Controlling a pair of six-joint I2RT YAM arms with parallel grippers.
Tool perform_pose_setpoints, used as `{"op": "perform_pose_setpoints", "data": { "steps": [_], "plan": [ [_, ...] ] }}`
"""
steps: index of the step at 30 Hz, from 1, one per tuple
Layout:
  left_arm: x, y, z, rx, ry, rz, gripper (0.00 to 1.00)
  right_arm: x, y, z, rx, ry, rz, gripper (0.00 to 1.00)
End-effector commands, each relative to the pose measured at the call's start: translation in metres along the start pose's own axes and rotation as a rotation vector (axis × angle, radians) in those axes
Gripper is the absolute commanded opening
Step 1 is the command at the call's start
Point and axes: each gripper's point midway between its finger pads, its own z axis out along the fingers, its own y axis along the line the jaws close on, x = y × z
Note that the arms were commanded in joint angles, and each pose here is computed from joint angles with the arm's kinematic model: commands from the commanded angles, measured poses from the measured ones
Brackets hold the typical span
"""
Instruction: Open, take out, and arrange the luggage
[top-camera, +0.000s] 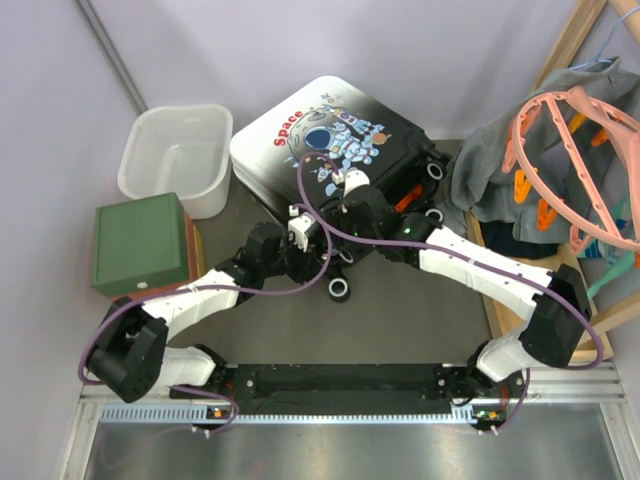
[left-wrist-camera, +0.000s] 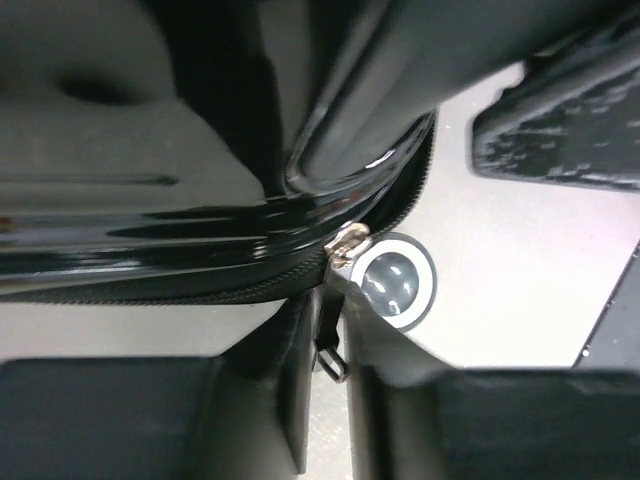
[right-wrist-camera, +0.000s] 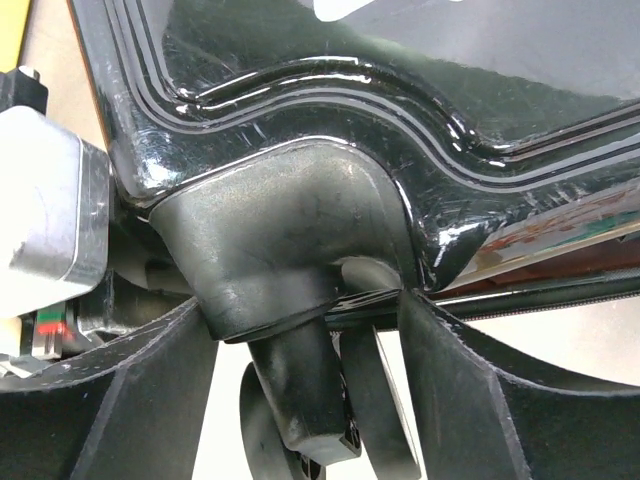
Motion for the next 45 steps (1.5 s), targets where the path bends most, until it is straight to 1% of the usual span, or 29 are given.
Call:
{"op": "perform_pose_setpoints", "data": {
  "steps": [1, 2, 3, 5, 6, 7, 10, 13, 15, 16, 18, 19, 21, 22, 23, 28, 30, 34, 36, 37, 40, 45],
  "plan": [
    [-0.036, -0.017, 0.002, 0.079, -0.124, 0.034, 0.04, -0.012, -0.001, 0.007, 0.006, -0.035, 0.032, 0.68],
    [-0.035, -0.017, 0.000, 0.073, -0.118, 0.031, 0.00, -0.009, -0.003, 0.007, 0.015, -0.022, 0.033, 0.68],
    [-0.034, -0.016, 0.000, 0.067, -0.114, 0.026, 0.00, -0.008, -0.003, 0.007, 0.018, -0.017, 0.035, 0.69],
    [-0.038, -0.015, -0.006, 0.059, -0.124, 0.019, 0.00, -0.002, -0.008, 0.009, 0.046, 0.002, 0.037, 0.73],
    [-0.037, -0.011, -0.008, 0.045, -0.117, 0.005, 0.00, 0.004, -0.010, 0.009, 0.060, 0.020, 0.032, 0.75],
    [-0.040, -0.011, -0.013, 0.044, -0.124, -0.009, 0.00, 0.006, -0.010, 0.008, 0.067, 0.024, 0.025, 0.80],
    [-0.038, -0.006, -0.019, 0.038, -0.108, -0.049, 0.00, 0.013, -0.003, 0.007, 0.048, 0.034, 0.003, 0.86],
    [-0.040, -0.007, -0.021, 0.049, -0.107, -0.064, 0.00, 0.012, 0.004, 0.013, 0.028, 0.049, 0.001, 0.86],
    [-0.043, -0.006, -0.022, 0.051, -0.114, -0.063, 0.00, 0.009, 0.006, 0.018, 0.031, 0.046, -0.004, 0.81],
    [-0.044, -0.004, -0.023, 0.042, -0.115, -0.065, 0.00, 0.005, 0.008, 0.019, 0.022, 0.036, -0.003, 0.67],
    [-0.048, 0.004, -0.026, 0.019, -0.127, -0.074, 0.00, 0.001, 0.010, 0.020, 0.013, 0.030, -0.008, 0.45],
    [-0.052, 0.008, -0.030, 0.000, -0.133, -0.084, 0.00, 0.000, 0.012, 0.018, 0.008, 0.033, -0.010, 0.25],
    [-0.058, 0.021, -0.037, -0.037, -0.149, -0.077, 0.00, -0.002, 0.011, 0.013, 0.005, 0.033, -0.020, 0.07],
    [-0.063, 0.025, -0.042, -0.052, -0.160, -0.075, 0.00, -0.003, 0.010, 0.010, 0.006, 0.031, -0.021, 0.00],
    [-0.063, 0.034, -0.047, -0.073, -0.164, -0.085, 0.00, -0.003, 0.010, 0.007, 0.003, 0.027, -0.025, 0.00],
    [-0.068, 0.044, -0.059, -0.077, -0.184, -0.100, 0.00, -0.030, 0.013, -0.023, -0.025, -0.051, -0.027, 0.00],
    [-0.075, 0.058, -0.064, -0.119, -0.208, -0.102, 0.00, -0.033, 0.015, -0.029, -0.027, -0.058, -0.047, 0.00],
    [-0.083, 0.090, -0.074, -0.216, -0.262, -0.109, 0.00, -0.041, 0.032, -0.041, -0.070, -0.079, -0.077, 0.00],
    [-0.088, 0.106, -0.082, -0.253, -0.295, -0.151, 0.00, -0.039, 0.035, -0.041, -0.082, -0.074, -0.086, 0.00],
    [-0.093, 0.106, -0.083, -0.235, -0.313, -0.152, 0.00, -0.037, 0.036, -0.040, -0.090, -0.068, -0.087, 0.00],
    [-0.101, 0.120, -0.089, -0.261, -0.357, -0.160, 0.00, -0.032, 0.037, -0.036, -0.095, -0.057, -0.092, 0.00],
    [-0.100, 0.163, -0.086, -0.380, -0.385, -0.216, 0.00, -0.023, 0.048, -0.029, -0.124, -0.037, -0.101, 0.00]
  ]
}}
